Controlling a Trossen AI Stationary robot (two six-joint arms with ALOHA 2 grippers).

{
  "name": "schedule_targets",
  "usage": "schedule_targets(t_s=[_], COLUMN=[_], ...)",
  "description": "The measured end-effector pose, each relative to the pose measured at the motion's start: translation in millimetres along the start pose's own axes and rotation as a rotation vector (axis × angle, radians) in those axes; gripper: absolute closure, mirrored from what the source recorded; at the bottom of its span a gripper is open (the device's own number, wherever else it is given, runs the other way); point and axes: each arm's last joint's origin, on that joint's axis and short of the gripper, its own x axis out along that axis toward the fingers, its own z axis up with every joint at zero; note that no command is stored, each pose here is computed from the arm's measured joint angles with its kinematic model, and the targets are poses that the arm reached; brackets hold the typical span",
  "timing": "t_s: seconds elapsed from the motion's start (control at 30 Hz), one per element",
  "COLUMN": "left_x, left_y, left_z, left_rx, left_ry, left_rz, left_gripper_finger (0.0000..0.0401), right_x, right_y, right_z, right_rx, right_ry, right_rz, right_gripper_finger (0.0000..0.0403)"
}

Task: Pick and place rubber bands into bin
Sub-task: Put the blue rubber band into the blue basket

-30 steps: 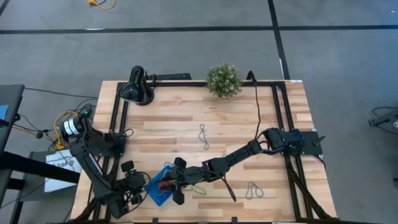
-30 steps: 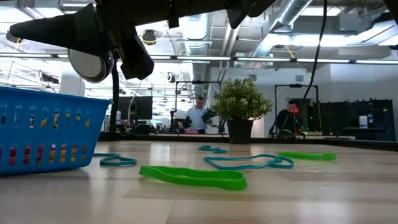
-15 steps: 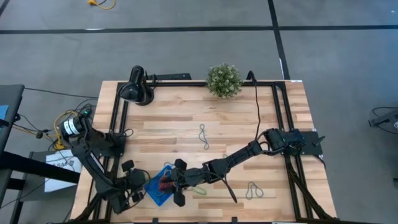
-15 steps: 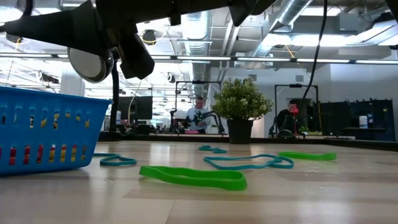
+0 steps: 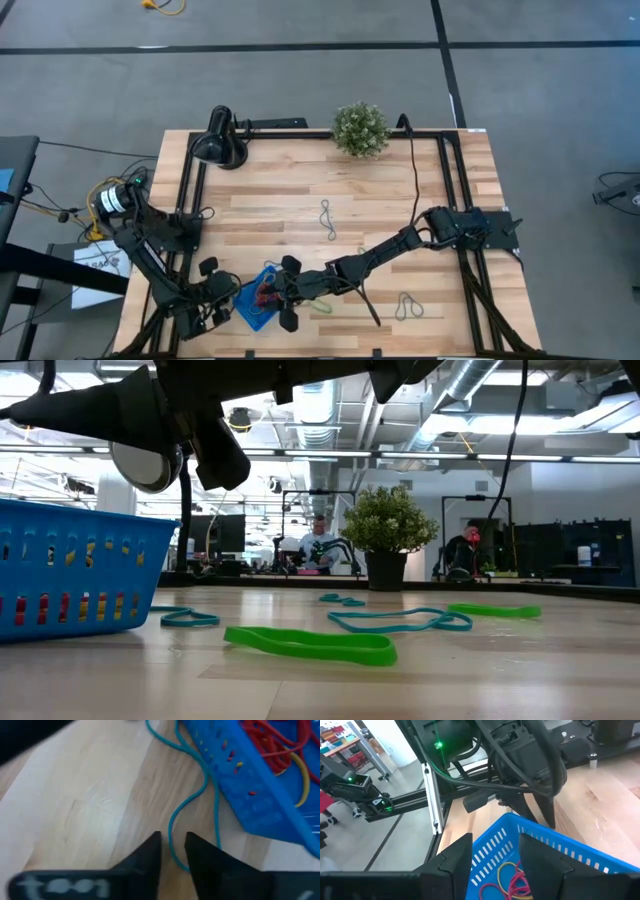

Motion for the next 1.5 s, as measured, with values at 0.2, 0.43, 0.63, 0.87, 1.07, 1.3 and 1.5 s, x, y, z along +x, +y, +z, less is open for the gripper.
schedule_targets(t_s=[0.2, 0.43, 0.63, 0.87, 1.07, 1.3, 1.5], left_x=[0.6, -1.5, -31.4, -89.9, -133.4, -163.7, -171.3], left_y=[-2.1, -4.6, -16.2, -31.7, -33.7, -40.1, -50.4], left_z=[-0.8, 1.0, 15.4, 45.4, 72.7, 100.7, 114.0], left_rx=[0.021, -0.026, 0.015, 0.102, 0.151, 0.222, 0.255], left_ry=[-0.024, -0.057, -0.009, -0.098, -0.143, -0.269, -0.34], left_rz=[-0.017, -0.01, 0.071, 0.127, 0.202, 0.178, 0.114], left_gripper_finger=[0.0394, 0.0399, 0.0401, 0.0401, 0.0401, 0.0401, 0.0401], right_x=[-0.1, -0.1, -0.1, -0.1, -0.1, -0.1, -0.1], right_y=[0.7, 0.7, 0.8, 0.8, 0.8, 0.7, 1.1], right_z=[-0.3, -0.3, -0.1, 0.0, 0.0, -0.2, -1.4], right_rx=[0.0, 0.0, 0.0, 0.0, 0.0, 0.0, 0.033], right_ry=[0.0, 0.0, -0.001, -0.003, -0.002, 0.0, 0.021], right_rz=[0.001, 0.001, 0.002, 0.002, 0.002, 0.001, 0.027], right_gripper_finger=[0.0249, 0.0249, 0.0249, 0.0249, 0.0249, 0.0249, 0.0249])
